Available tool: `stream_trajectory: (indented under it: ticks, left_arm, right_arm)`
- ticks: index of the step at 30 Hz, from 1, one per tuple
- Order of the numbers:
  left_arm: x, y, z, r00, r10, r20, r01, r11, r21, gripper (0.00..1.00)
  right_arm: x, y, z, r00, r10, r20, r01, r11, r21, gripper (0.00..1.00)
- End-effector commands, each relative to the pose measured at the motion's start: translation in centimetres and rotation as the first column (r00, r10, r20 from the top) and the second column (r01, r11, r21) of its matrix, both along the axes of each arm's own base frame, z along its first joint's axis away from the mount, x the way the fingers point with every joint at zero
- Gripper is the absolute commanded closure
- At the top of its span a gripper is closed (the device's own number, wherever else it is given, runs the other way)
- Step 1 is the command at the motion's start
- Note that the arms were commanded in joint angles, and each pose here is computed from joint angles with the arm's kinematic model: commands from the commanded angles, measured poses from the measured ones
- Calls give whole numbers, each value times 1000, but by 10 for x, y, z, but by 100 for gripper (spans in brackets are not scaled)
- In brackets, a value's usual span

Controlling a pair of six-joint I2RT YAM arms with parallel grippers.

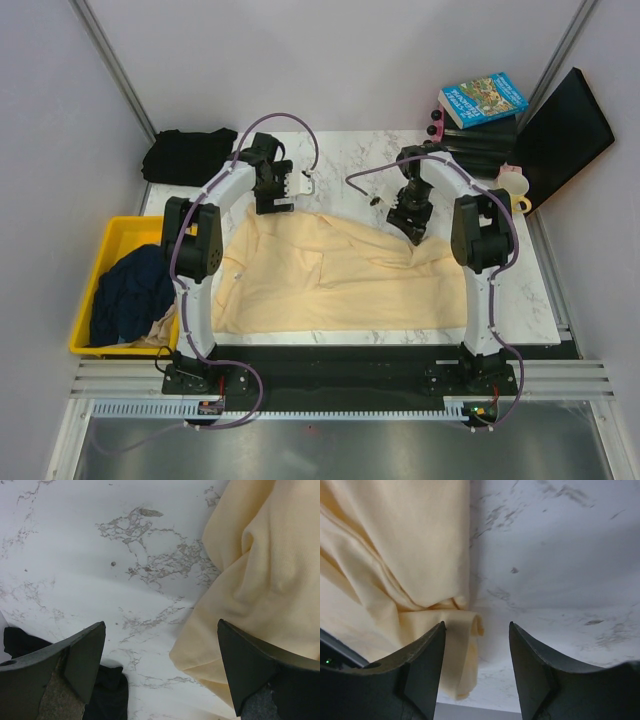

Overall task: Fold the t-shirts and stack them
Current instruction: Grap the side of the flattened tshirt furthest away from the robot with both arms

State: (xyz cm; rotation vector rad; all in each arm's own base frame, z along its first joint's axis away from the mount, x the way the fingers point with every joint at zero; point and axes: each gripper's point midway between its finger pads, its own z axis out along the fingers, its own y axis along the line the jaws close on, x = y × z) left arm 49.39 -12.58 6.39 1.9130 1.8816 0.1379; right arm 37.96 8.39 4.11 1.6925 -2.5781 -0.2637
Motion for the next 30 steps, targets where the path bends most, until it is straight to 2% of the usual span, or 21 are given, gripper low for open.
stream_trajectory:
  ticks: [1, 9, 11, 14, 15, 16, 20, 22, 26, 27, 30]
  left_arm:
    - [1, 0, -5, 1000, 4, -4, -4, 1000, -19, 0]
    - [2, -2, -4, 1000, -6, -1, 6, 1000, -23, 0]
    - [2, -1, -4, 1000, -6, 0, 6, 1000, -20, 0]
    - [2, 1, -4, 1000, -9, 1, 9, 1000, -15, 0]
    - [3, 0, -4, 1000, -9, 3, 9, 1000, -15, 0]
    - [2, 1, -4, 1000, -8, 2, 8, 1000, -14, 0]
    - [2, 1, -5, 1000, -12, 0, 12, 1000, -16, 0]
    - [3, 0, -5, 1000, -14, -1, 14, 1000, -19, 0]
    - [3, -2, -5, 1000, -19, -2, 19, 999, -29, 0]
    - [3, -2, -5, 1000, -19, -1, 18, 999, -28, 0]
    - [3, -2, -5, 1000, -16, -3, 16, 999, -30, 0]
  right_arm:
    - [-47, -11, 33, 995, 16, -97, -18, 1000, -16, 39]
    - [-57, -5, 32, 992, 2, -123, -1, 1000, 5, 47]
    - [-59, -5, 32, 992, 5, -128, -4, 1000, 4, 53]
    - [-64, -6, 31, 990, 11, -137, -11, 1000, 1, 76]
    - [-66, -7, 31, 990, 11, -143, -11, 1000, -2, 91]
    - [-67, -7, 32, 990, 11, -140, -11, 1000, -2, 99]
    - [-60, -8, 39, 995, 13, -103, -14, 1000, -6, 100]
    - [-41, -5, 51, 999, 2, -32, -2, 1000, -3, 100]
    - [8, -1, 84, 980, -23, 199, 23, 1000, 6, 100]
    - [26, -3, 94, 958, -26, 285, 30, 1000, -10, 100]
    - [48, -6, 113, 911, -18, 411, 30, 999, -23, 100]
